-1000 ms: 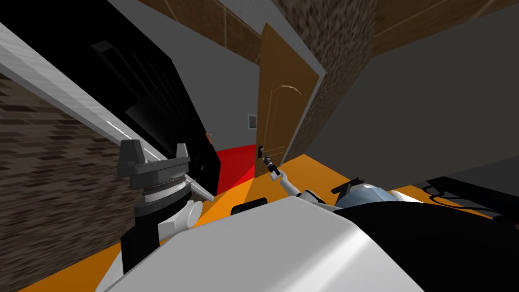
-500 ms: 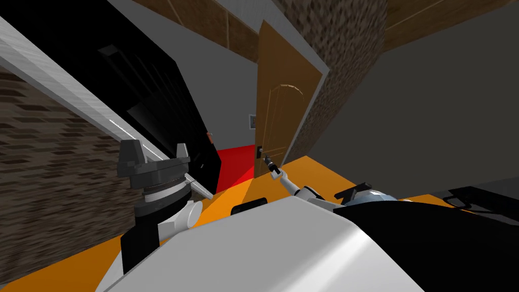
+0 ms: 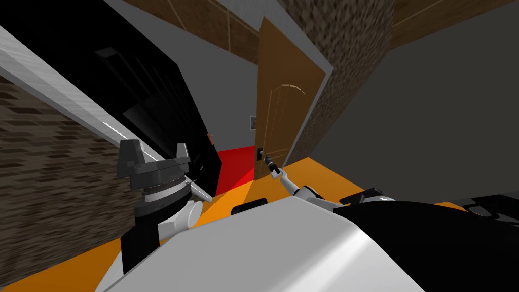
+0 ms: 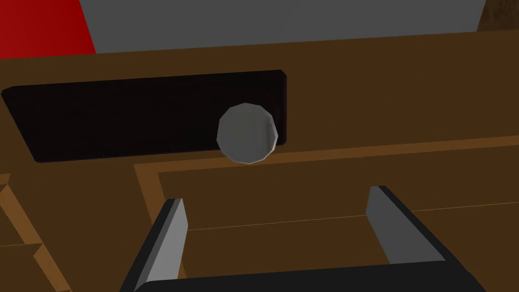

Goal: Push the door open

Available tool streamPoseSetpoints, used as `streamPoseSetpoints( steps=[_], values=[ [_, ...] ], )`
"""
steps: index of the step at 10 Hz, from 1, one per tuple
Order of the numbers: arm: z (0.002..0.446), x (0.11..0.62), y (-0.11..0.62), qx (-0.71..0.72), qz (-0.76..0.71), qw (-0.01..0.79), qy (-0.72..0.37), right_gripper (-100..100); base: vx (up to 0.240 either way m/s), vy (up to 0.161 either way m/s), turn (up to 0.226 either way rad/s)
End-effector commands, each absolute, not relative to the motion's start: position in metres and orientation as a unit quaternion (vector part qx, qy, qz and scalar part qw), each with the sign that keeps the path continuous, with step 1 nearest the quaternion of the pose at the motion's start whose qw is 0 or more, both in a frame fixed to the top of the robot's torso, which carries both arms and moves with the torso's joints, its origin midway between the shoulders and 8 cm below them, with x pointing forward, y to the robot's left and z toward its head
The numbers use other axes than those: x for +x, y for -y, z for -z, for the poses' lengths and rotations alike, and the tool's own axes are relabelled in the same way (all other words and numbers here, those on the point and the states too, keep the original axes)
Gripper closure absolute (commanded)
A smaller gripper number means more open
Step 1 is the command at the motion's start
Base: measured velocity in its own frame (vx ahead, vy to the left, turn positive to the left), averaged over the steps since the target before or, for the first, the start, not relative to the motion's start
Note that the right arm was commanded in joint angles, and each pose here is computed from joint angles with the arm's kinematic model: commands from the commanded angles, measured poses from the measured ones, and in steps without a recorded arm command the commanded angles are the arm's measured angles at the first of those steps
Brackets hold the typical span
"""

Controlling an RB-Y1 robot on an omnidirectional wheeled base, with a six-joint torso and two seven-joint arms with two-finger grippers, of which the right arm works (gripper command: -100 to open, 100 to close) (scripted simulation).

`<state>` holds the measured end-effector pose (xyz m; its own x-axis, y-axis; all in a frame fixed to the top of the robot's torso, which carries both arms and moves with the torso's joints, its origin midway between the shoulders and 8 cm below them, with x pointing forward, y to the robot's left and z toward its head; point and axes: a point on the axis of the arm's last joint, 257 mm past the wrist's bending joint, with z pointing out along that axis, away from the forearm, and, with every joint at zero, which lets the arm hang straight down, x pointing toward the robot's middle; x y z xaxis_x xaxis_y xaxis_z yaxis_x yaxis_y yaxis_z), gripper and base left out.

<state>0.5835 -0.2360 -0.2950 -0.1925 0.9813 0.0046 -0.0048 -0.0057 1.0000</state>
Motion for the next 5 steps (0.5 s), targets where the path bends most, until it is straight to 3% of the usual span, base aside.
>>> streamPoseSetpoints(
  steps=[1,3,5],
  values=[
    [0.2952,0.5844,0.2370,0.451,-0.548,0.451,-0.542,-100,0.194,0.039,0.035],
    [0.2957,0.5855,0.2384,0.453,-0.546,0.452,-0.540,-100,0.206,0.035,0.033],
    [0.2961,0.5865,0.2395,0.455,-0.545,0.454,-0.539,-100,0.187,-0.015,0.030]
  ],
)
